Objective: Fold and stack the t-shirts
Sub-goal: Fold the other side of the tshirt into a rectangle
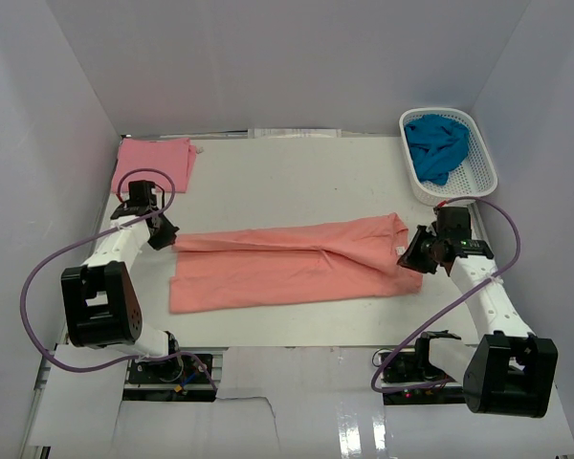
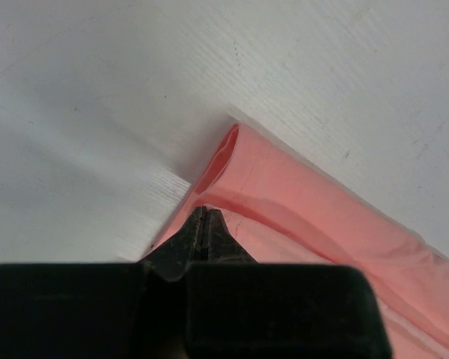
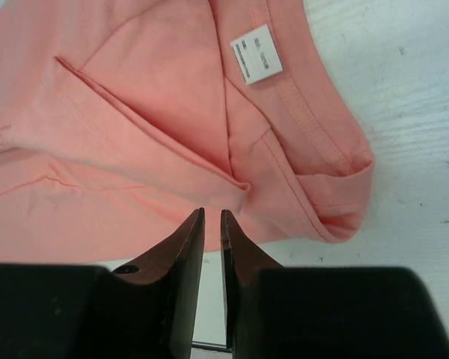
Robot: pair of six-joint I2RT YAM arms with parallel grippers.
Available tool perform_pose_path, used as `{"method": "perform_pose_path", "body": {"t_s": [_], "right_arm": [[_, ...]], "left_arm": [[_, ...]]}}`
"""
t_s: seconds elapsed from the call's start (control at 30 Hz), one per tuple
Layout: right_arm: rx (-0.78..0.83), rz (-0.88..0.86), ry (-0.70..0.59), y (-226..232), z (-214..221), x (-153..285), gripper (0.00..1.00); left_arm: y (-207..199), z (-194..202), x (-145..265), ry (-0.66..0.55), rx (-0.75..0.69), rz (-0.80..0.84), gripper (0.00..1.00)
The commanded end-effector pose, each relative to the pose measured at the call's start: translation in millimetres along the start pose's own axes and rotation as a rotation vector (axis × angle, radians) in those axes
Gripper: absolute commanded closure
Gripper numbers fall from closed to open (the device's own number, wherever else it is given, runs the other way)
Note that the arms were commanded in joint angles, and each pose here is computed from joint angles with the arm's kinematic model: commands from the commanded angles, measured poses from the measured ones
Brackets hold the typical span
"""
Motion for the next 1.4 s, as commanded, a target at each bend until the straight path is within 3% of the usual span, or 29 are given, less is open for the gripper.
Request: {"method": "perform_pose_path", "body": {"t_s": [0.0,0.07,0.1,0.13,0.17,0.2,0.3,0.43,0.57,0.83,1.13,1.37], "right_arm": [[-0.055,-0.007,0.045,-2,17,-4,0.79],[-0.081,-0.022,0.033,-1,22,-4,0.72],[-0.082,-0.031,0.034,0,24,-4,0.63],[-0.089,-0.045,0.043,1,28,-4,0.49],[-0.085,-0.056,0.031,2,28,-3,0.34],[-0.082,-0.06,0.024,2,28,-2,0.33],[-0.078,-0.07,-0.03,4,23,3,0.32],[0.007,-0.197,-0.107,15,-2,8,0.31],[0.099,-0.308,-0.136,23,-27,2,0.3],[0.145,-0.466,-0.107,30,-62,-34,0.29],[0.172,-0.638,-0.085,43,-89,-69,0.27],[0.199,-0.676,-0.024,58,-87,-94,0.36]], "left_arm": [[7,6,9,0.003,0.038,0.02,0.96],[10,10,7,0.022,0.046,0.016,0.89],[14,15,5,0.045,0.053,0.012,0.68],[15,18,3,0.055,0.058,0.012,0.55],[19,22,2,0.069,0.06,0.008,0.48],[20,24,2,0.076,0.071,0.007,0.41],[24,26,7,0.056,0.098,-0.001,0.39],[22,11,28,-0.082,0.131,0.017,0.38],[1,-5,47,-0.114,0.072,0.154,0.34],[-51,9,42,0.055,-0.02,0.337,0.29],[-151,83,44,0.276,-0.291,0.513,0.26],[-197,112,35,0.419,-0.367,0.635,0.25]]}}
Point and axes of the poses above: each gripper's point midway between its finger pads, its own x axis back along the fingers, its own y axis along the line the jaws close on, z = x × y, the point moved 9 cm from there along x, back along the fingers, and after that the axes turned 15 degrees about x, right-handed, at the moved point
